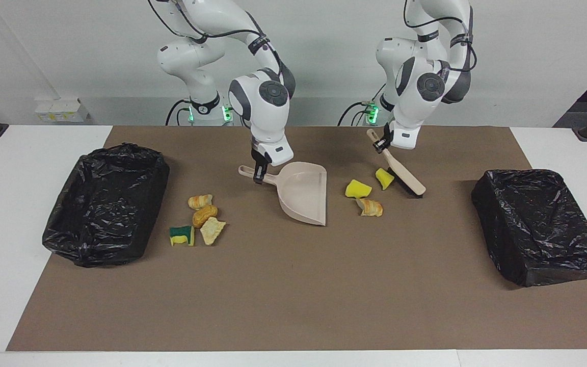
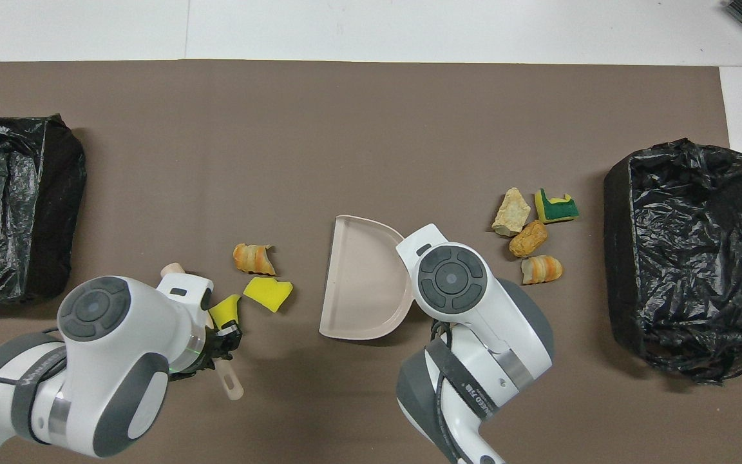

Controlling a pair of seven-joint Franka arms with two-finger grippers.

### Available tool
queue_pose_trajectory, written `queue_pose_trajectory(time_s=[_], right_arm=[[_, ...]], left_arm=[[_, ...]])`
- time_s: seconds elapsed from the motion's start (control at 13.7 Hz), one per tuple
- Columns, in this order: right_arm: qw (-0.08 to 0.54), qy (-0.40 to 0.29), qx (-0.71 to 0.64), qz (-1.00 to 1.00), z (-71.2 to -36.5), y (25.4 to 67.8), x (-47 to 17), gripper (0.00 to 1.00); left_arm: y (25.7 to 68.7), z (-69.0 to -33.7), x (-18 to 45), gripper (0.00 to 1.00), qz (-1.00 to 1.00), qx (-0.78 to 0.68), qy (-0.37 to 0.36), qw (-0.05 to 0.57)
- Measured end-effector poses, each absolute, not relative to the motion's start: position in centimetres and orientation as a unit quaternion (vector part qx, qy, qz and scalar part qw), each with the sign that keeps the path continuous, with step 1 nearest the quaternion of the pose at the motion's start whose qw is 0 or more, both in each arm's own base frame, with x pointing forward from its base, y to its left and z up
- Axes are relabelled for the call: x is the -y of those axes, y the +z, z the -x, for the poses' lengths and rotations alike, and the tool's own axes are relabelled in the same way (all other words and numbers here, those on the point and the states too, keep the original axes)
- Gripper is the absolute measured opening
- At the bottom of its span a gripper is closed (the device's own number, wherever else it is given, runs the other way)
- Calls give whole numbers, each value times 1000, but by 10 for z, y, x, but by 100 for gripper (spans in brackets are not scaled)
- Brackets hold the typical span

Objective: Sweep and dump trash in bin
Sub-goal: 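Sweep the sponges and bread into the dustpan with the left gripper's brush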

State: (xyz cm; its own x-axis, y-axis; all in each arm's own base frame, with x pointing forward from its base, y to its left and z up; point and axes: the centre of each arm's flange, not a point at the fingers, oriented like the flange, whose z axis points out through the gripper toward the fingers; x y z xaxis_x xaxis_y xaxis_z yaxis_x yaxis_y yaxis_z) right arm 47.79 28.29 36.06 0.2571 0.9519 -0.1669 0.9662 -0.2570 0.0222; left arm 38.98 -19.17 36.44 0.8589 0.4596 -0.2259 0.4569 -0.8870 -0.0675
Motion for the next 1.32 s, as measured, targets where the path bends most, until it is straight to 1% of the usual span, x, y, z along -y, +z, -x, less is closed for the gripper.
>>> queue_pose_trajectory(time_s=[0.22,0.44,0.58,0.8,0.95,1.32], right_arm=[[61,-59,-596,-799,-478,360,-283,33],[61,-63,-593,-801,-477,359,-282,33],[61,-67,-594,-799,-476,359,-282,33],[63,-69,-629,-772,-476,359,-283,33],[66,-70,-659,-746,-469,359,-295,33],[68,-71,-673,-733,-467,360,-299,33]], left_arm=[[365,-390,240,26,982,166,88,-12],[370,-397,249,26,989,123,82,-20],[370,-395,253,26,991,103,81,-21],[370,-379,276,26,995,54,82,-20],[370,-366,295,26,996,29,82,-20],[393,-340,350,26,996,-20,77,-44]])
